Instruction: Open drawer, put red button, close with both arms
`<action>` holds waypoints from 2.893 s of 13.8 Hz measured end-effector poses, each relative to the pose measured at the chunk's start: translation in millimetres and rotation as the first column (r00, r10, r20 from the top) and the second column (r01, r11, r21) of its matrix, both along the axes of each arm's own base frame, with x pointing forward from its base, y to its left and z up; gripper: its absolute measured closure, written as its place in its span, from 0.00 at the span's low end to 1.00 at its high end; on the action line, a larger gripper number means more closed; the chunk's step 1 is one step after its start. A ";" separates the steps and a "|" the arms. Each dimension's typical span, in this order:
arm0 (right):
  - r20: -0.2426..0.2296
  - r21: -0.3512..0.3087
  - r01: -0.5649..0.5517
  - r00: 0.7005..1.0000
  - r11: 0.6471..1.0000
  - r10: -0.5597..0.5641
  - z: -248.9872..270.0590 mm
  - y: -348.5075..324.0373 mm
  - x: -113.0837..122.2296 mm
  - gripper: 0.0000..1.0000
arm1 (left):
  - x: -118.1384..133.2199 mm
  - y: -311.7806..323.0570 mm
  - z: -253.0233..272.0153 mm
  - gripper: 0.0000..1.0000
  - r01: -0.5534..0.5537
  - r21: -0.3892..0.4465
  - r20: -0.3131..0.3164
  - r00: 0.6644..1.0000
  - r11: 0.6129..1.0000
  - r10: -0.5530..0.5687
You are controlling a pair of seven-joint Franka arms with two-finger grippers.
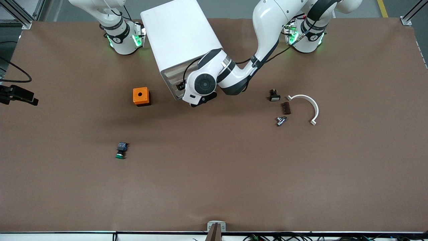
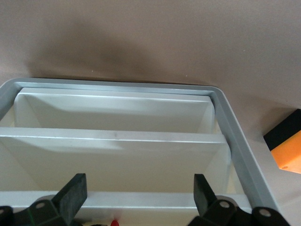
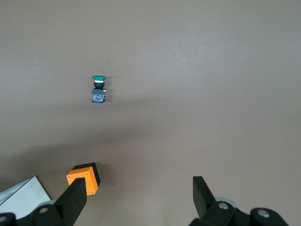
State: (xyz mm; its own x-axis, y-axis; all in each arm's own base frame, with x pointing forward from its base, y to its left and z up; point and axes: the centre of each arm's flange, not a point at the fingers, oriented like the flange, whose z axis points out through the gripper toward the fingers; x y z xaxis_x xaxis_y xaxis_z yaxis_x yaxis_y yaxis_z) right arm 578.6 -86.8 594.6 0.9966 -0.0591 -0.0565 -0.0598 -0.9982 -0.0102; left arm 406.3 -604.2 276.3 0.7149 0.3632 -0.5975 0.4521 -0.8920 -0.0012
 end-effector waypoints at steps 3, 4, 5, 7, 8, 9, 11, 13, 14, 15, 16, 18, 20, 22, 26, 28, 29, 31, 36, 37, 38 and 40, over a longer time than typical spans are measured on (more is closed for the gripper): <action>0.020 -0.002 -0.002 1.000 1.000 0.002 0.6 0.7 3.1 0.00 | 0.9 1.0 -0.7 0.00 -0.003 -0.004 -0.006 1.000 1.000 0.003; 0.028 -0.003 -0.006 1.000 1.000 0.006 1.0 2.7 4.5 0.00 | 1.4 1.3 -0.7 0.00 -0.004 -0.005 -0.007 1.000 1.000 0.004; 0.032 -0.003 -0.011 0.999 1.000 0.011 1.3 5.6 5.4 0.00 | 2.6 1.9 -0.2 0.00 -0.008 -0.007 -0.009 1.000 1.000 0.008; 0.034 -0.003 -0.019 0.999 1.000 0.019 1.3 10.0 6.3 0.00 | 9.4 4.7 5.8 0.00 -0.022 -0.016 -0.003 1.000 1.000 0.022; 0.034 -0.002 -0.021 0.999 1.000 0.021 1.1 11.2 6.6 0.00 | 18.4 9.6 13.9 0.00 -0.033 -0.022 0.014 0.999 0.999 0.033; 0.035 -0.003 -0.022 0.999 1.000 0.022 1.2 11.8 6.9 0.00 | 30.3 17.3 25.1 0.00 -0.038 -0.022 0.047 0.998 0.999 0.039; 0.038 -0.003 -0.023 0.999 1.000 0.023 1.5 12.1 7.2 0.00 | 62.6 41.6 58.2 0.00 -0.060 -0.026 0.131 0.989 0.998 0.063; 0.040 0.000 -0.023 0.999 1.000 0.023 2.0 12.5 7.4 0.00 | 99.0 76.0 104.4 0.00 -0.114 -0.056 0.195 0.973 0.992 0.123; 0.039 0.002 -0.023 0.999 1.000 0.023 2.0 13.1 7.3 0.00 | 115.6 97.7 132.1 0.00 -0.136 -0.063 0.230 0.962 0.989 0.147; 0.033 0.005 -0.025 0.999 1.000 0.025 1.4 14.6 6.8 0.00 | 130.1 122.0 160.0 0.00 -0.151 -0.058 0.273 0.948 0.987 0.161; 0.025 0.007 -0.034 0.999 0.999 0.034 1.0 19.0 6.3 0.00 | 142.8 148.7 187.5 0.00 -0.160 -0.046 0.320 0.933 0.986 0.166; 0.013 0.009 -0.064 0.998 0.998 0.064 1.9 36.6 5.7 0.00 | 162.1 204.5 236.8 0.00 -0.141 -0.040 0.393 0.908 0.989 0.146; 0.015 0.009 -0.078 0.997 0.997 0.078 6.5 44.8 4.9 0.00 | 177.3 262.9 271.4 0.00 -0.118 -0.038 0.428 0.896 0.992 0.123; 0.003 0.010 -0.073 0.997 0.997 0.073 13.1 42.3 -0.3 0.00 | 190.1 323.8 291.0 0.00 -0.083 -0.027 0.438 0.895 0.996 0.087; -0.059 0.021 -0.036 0.998 0.999 0.037 16.2 22.6 -15.4 0.00 | 203.1 437.3 312.8 0.00 0.015 -0.019 0.444 0.896 1.000 -0.005; -0.059 0.021 -0.034 0.998 0.999 0.035 16.4 21.4 -15.7 0.00 | 203.8 481.9 320.9 0.00 0.040 -0.021 0.450 0.893 0.999 -0.026; -0.058 0.021 -0.035 0.998 0.999 0.037 16.8 22.1 -15.7 0.00 | 203.6 498.3 324.7 0.00 0.046 -0.022 0.458 0.889 0.999 -0.031; -0.053 0.022 -0.039 0.998 0.999 0.040 19.4 24.0 -16.8 0.00 | 201.3 522.1 331.1 0.00 0.071 -0.011 0.474 0.879 0.997 -0.057; -0.043 0.021 -0.049 0.998 0.999 0.049 23.0 27.8 -17.4 0.00 | 195.0 549.1 337.0 0.00 0.149 0.019 0.487 0.862 0.989 -0.140; -0.043 0.020 -0.054 0.998 0.998 0.055 23.3 31.0 -17.1 0.00 | 192.4 561.2 337.9 0.00 0.169 0.026 0.484 0.860 0.985 -0.160; -0.040 0.020 -0.059 0.997 0.998 0.059 24.7 33.6 -16.8 0.00 | 188.6 573.6 339.5 0.00 0.178 0.037 0.481 0.859 0.983 -0.173; -0.031 0.018 -0.060 0.998 0.998 0.060 29.8 34.4 -17.0 0.00 | 176.5 591.3 342.4 0.00 0.196 0.049 0.479 0.856 0.979 -0.195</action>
